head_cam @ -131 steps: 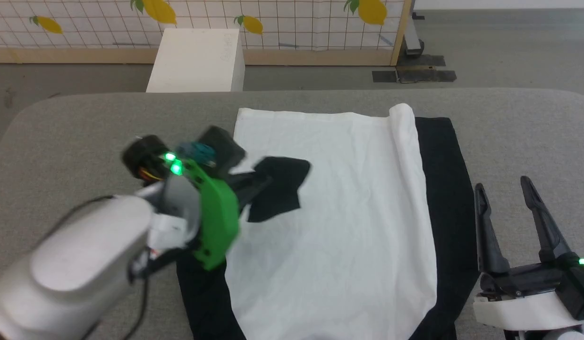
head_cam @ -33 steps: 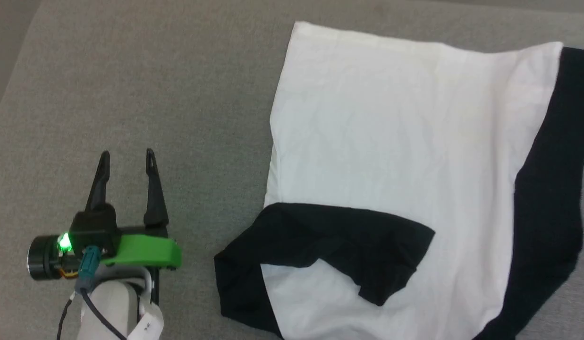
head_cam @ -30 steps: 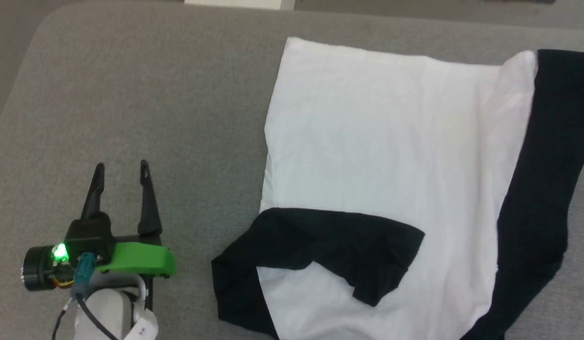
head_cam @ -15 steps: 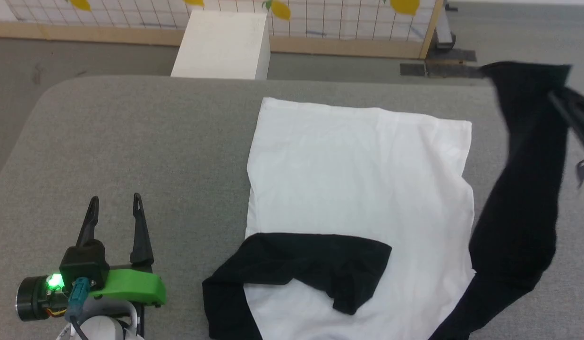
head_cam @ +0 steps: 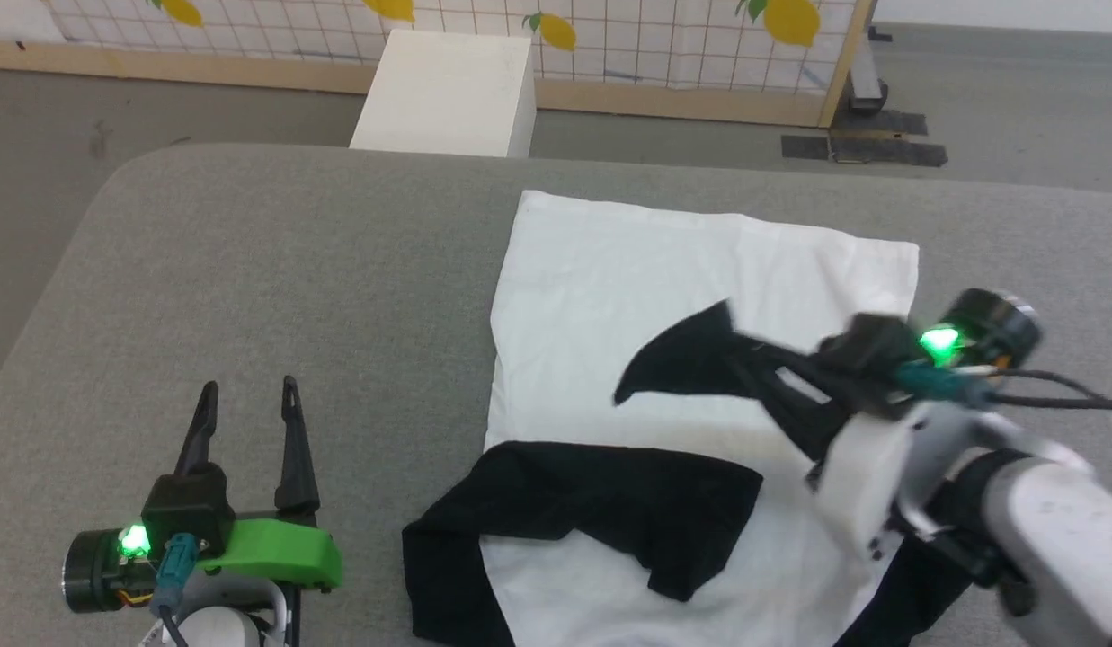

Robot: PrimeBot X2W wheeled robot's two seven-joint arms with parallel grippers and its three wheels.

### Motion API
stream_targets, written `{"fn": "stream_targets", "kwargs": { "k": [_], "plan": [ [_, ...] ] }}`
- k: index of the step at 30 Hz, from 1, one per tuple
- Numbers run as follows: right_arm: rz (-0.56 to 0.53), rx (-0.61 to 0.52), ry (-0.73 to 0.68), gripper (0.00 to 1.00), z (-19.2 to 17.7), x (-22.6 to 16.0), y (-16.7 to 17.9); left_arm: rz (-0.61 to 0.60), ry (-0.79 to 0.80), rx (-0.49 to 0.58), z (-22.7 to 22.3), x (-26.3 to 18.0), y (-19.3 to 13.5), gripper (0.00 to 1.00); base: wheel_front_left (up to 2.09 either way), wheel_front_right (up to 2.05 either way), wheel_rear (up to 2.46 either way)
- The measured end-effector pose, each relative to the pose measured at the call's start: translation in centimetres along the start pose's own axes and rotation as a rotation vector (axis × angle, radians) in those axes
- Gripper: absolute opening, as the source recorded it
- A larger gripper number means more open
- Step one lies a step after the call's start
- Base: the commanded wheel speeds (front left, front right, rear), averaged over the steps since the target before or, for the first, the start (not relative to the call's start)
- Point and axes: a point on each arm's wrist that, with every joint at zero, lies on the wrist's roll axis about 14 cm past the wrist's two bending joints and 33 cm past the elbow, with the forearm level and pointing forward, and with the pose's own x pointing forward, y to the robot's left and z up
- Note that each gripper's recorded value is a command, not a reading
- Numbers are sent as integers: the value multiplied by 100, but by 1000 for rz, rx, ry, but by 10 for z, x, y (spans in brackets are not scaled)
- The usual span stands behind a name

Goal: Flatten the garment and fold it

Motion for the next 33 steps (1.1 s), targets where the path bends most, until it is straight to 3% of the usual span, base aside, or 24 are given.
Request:
{"fn": "stream_targets", "kwargs": {
  "k": [10,19,20,21,22,26,33],
  "plan": [
    [202,89,154,0,-80,59,72,17,38,-2,-12,7,1,100,0,0,0],
    [312,159,303,0,-153,67,131,35,80,-1,-26,10,4,100,0,0,0],
    [313,162,299,7,-154,67,133,35,80,-1,-27,11,4,100,0,0,0],
    [313,170,290,29,-153,68,134,36,81,-2,-27,11,4,100,0,0,0],
    [311,183,274,100,-150,68,136,38,81,-2,-27,11,5,100,0,0,0],
    [275,192,186,100,-129,70,123,42,68,7,-23,12,8,100,0,0,0],
    [99,161,-131,100,-43,61,54,3,7,47,-4,27,11,100,0,0,0]
  ]
}}
